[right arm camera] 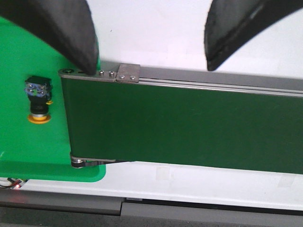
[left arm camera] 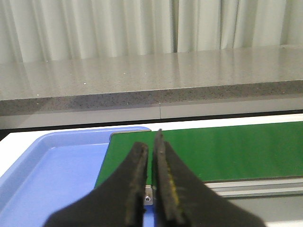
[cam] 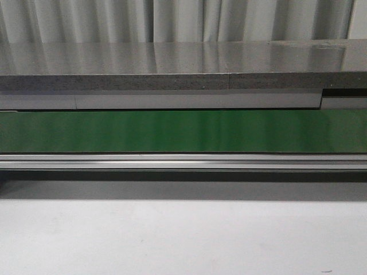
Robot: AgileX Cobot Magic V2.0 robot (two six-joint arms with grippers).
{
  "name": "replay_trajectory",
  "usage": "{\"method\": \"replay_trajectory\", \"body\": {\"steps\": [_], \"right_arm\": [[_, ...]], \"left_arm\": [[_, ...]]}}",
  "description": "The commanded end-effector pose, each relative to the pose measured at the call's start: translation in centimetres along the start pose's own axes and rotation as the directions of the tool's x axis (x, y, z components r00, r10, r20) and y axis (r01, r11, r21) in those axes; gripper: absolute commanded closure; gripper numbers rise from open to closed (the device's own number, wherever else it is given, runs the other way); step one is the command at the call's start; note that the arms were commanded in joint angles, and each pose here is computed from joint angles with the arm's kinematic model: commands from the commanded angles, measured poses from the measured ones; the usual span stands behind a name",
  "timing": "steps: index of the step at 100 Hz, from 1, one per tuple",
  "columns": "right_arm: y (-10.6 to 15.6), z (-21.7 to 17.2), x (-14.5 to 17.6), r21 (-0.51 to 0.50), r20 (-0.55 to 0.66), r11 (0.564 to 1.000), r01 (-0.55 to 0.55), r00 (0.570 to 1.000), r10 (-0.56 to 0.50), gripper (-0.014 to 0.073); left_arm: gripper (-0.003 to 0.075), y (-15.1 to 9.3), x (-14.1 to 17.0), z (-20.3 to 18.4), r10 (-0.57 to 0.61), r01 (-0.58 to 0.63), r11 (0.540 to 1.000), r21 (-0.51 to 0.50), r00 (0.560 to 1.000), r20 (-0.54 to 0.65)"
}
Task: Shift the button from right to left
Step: 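Lower the right gripper and grasp the yellow-capped button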
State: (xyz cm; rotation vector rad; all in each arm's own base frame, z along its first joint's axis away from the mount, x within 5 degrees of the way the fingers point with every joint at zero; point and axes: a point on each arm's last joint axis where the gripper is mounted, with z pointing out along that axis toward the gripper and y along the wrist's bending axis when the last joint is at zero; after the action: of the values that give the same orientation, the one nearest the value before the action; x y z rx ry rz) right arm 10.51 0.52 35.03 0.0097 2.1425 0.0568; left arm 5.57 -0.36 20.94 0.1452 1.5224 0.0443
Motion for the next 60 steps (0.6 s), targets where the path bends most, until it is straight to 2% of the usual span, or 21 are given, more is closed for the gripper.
{"method": "replay_trajectory", "body": {"steps": [1, 13, 33, 60], "right_arm": [[-0.3, -0.5, -1.4, 0.031, 0.084, 0.999, -0.042, 0.996, 0.039, 0.0109], [-1.6, -0.6, -1.3, 0.155, 0.082, 0.983, -0.103, 0.992, 0.091, 0.0109], [-3.9, -0.2, -1.3, 0.377, 0.014, 0.923, -0.074, 0.997, 0.075, 0.0109], [-6.4, 3.4, -3.4, 0.482, -0.088, 0.872, -0.085, 0.985, 0.145, 0.0109]], "left_arm": [[0.0715, -0.2, 0.4, -0.2, -0.013, 0.013, 1.0, 0.006, 0.997, 0.075], [0.0715, -0.2, 0.4, -0.2, -0.013, 0.013, 1.0, 0.006, 0.997, 0.075], [0.0715, -0.2, 0.4, -0.2, -0.013, 0.013, 1.0, 0.006, 0.997, 0.075], [0.0715, -0.2, 0.4, -0.2, -0.013, 0.013, 1.0, 0.006, 0.997, 0.075]]}}
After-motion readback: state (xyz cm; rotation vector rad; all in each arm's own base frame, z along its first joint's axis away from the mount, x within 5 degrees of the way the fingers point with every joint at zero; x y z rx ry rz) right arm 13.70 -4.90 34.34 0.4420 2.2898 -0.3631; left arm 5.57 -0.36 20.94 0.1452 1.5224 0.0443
